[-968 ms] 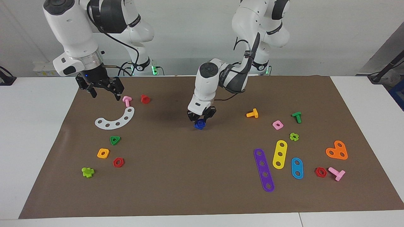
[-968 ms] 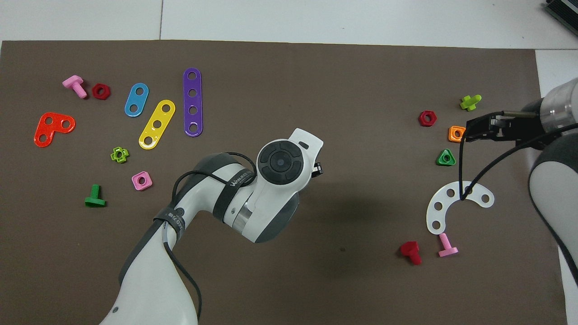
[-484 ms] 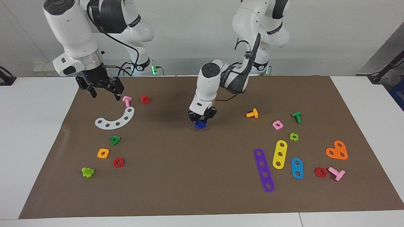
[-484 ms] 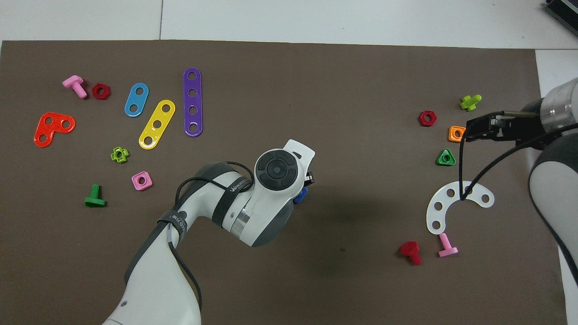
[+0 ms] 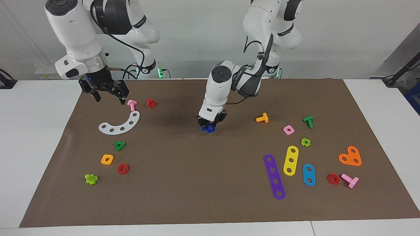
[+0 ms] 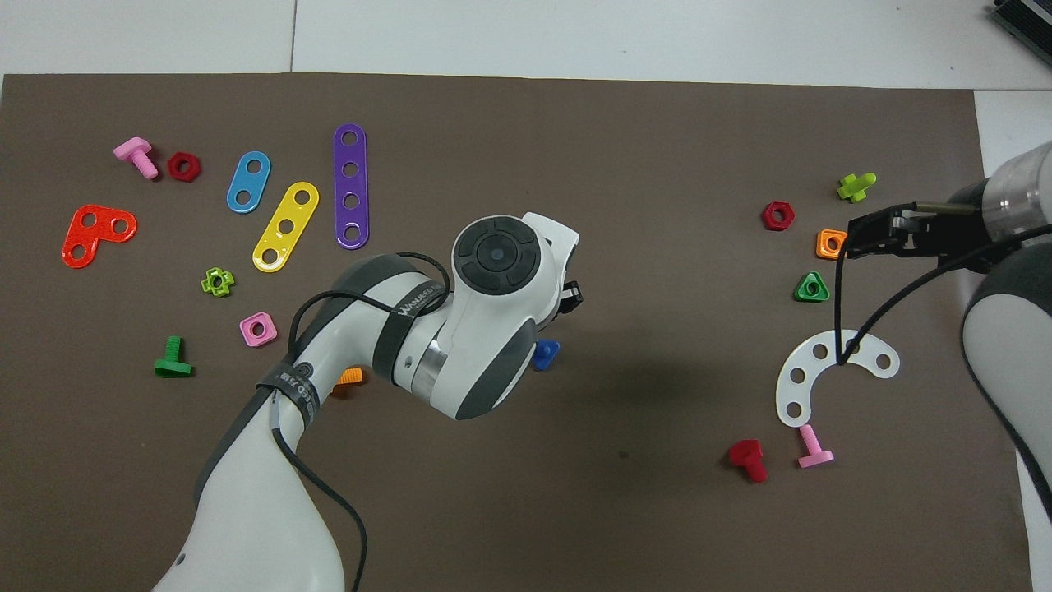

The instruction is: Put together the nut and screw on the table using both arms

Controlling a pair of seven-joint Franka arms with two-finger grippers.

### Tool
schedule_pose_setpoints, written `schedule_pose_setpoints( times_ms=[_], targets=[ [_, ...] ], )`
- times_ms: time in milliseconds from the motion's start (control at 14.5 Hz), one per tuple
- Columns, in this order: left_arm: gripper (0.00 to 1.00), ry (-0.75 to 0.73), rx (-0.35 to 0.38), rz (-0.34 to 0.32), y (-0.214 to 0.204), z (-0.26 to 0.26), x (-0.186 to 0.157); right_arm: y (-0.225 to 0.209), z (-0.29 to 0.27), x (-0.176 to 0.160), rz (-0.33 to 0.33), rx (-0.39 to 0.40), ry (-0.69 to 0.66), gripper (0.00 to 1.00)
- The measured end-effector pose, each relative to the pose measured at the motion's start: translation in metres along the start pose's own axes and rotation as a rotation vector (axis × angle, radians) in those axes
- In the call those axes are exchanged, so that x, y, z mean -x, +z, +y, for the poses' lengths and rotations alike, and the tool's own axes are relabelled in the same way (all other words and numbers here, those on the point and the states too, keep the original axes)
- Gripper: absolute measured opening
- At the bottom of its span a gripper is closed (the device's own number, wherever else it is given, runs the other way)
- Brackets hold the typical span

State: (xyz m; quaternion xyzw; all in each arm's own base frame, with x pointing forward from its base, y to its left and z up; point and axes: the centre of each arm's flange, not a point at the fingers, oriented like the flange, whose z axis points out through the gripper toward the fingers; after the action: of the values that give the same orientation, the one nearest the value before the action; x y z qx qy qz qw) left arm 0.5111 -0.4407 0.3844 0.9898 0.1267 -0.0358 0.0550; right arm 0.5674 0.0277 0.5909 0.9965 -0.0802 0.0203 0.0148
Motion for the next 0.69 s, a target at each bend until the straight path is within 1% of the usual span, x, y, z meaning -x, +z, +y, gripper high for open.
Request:
schedule_pose_setpoints(
  times_ms=[138, 415, 691],
  targets=[
    [0.46, -0.005, -0.012, -0.024, -0.009, 0.001, -0.001, 0.0, 0.0, 0.0, 0.0, 0.0, 0.0, 1.0],
    [0.46, -0.025, -0.034, -0.055, 0.008, 0.011, 0.015, 0.0, 0.0, 0.0, 0.0, 0.0, 0.0, 1.0],
    [0.46, -0.033, -0.055, -0.068, 0.021, 0.02, 0.035, 0.0, 0.0, 0.0, 0.0, 0.0, -0.001, 1.0]
  ],
)
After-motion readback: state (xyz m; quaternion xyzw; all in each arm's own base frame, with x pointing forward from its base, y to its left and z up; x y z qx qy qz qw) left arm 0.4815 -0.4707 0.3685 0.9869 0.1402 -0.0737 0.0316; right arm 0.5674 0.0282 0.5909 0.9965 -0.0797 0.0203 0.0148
